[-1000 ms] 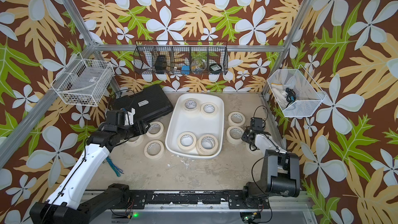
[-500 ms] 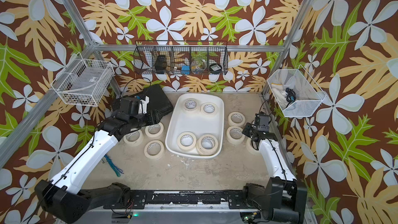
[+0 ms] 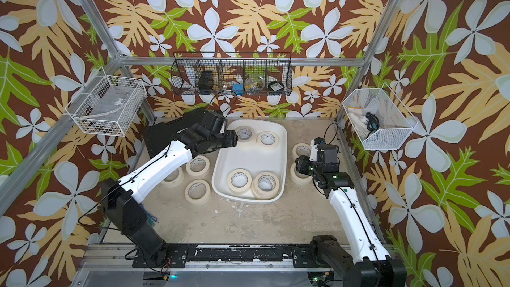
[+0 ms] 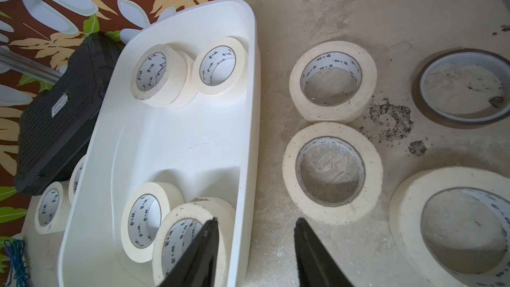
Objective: Take out the art tape in the storage box
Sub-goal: Pick up the art tape from the storage box.
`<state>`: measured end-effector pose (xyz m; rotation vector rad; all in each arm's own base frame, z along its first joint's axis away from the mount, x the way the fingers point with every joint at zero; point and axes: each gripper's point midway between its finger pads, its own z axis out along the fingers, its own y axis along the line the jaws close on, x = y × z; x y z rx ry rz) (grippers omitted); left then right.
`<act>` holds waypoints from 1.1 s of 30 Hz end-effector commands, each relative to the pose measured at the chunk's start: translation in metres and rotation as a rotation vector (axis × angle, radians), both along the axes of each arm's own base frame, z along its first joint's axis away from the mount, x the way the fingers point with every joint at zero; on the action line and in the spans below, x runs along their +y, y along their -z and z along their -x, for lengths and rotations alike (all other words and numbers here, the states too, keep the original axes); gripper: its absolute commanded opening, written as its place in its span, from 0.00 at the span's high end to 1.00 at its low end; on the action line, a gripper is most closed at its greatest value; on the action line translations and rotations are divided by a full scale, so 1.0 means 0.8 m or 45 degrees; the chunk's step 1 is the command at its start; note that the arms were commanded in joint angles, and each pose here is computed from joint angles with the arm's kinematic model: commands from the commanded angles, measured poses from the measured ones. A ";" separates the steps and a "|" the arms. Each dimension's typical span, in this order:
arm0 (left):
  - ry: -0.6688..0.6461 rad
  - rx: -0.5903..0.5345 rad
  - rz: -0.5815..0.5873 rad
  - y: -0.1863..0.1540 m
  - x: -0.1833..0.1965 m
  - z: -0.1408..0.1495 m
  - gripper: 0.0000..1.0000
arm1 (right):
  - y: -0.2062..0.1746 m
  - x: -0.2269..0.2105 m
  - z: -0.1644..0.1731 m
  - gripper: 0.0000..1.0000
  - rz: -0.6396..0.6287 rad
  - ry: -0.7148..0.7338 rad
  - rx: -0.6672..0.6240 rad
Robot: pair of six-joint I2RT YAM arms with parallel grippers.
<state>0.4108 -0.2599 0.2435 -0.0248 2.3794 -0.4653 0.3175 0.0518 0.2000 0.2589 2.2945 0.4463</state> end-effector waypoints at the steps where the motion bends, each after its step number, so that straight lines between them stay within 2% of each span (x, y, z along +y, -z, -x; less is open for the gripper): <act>1: -0.066 0.020 -0.059 0.021 0.000 -0.020 0.32 | 0.000 0.018 0.010 0.52 -0.033 -0.054 0.009; 10: -0.137 0.077 -0.147 0.079 -0.017 -0.077 0.32 | 0.009 0.037 0.024 0.52 -0.030 -0.134 0.030; 17: -0.214 0.096 -0.173 0.111 -0.008 -0.120 0.32 | 0.014 0.036 0.030 0.52 -0.011 -0.142 0.043; 33: -0.254 0.105 -0.216 0.165 -0.006 -0.173 0.35 | 0.022 0.037 0.028 0.52 0.002 -0.158 0.060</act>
